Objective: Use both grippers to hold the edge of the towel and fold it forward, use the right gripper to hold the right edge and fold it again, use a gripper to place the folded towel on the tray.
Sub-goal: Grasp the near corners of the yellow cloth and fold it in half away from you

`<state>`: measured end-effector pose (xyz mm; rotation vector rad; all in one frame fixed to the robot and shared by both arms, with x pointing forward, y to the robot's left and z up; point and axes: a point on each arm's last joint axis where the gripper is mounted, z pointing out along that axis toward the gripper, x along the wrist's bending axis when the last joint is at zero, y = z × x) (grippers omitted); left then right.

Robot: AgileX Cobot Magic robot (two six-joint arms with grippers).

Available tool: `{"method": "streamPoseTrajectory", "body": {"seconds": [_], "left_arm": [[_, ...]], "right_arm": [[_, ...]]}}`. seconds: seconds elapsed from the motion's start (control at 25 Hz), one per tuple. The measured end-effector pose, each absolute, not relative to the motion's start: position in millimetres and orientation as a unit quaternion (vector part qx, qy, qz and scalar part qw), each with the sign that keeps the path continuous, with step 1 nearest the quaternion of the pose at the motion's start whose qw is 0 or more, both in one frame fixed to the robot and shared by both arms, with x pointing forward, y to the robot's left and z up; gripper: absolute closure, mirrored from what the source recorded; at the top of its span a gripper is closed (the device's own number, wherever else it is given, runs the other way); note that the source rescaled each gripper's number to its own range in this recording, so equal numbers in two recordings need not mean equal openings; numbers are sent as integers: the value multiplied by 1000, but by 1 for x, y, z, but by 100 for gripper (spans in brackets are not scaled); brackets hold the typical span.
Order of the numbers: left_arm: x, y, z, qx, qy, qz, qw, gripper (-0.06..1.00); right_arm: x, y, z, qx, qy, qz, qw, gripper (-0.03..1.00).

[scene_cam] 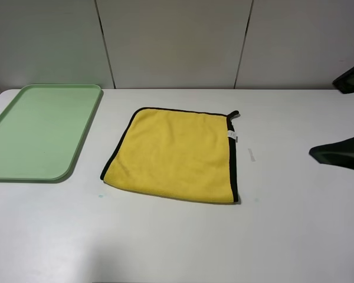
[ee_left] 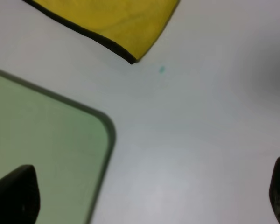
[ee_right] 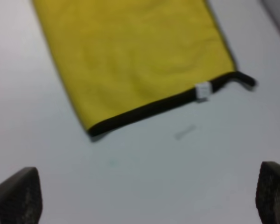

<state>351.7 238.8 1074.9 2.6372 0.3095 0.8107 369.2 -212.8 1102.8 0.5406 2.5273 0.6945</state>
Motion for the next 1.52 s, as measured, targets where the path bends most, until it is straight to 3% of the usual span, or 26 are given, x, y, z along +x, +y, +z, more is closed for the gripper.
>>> {"method": "streamPoseTrajectory", "body": {"seconds": [0.48,0.92,1.52], "left_arm": [[405,183,1041,937,-45,312,150,-4],[444,147,973,947,-151,263,103,-4],[468,125,909,927,-264,255,78,-4]], "right_arm": [[423,-168,1049,136,955,192,182,-3],[458,-144,979,139,976,122,110,-3],[467,-139,946,140,978,114,105,-3]]}}
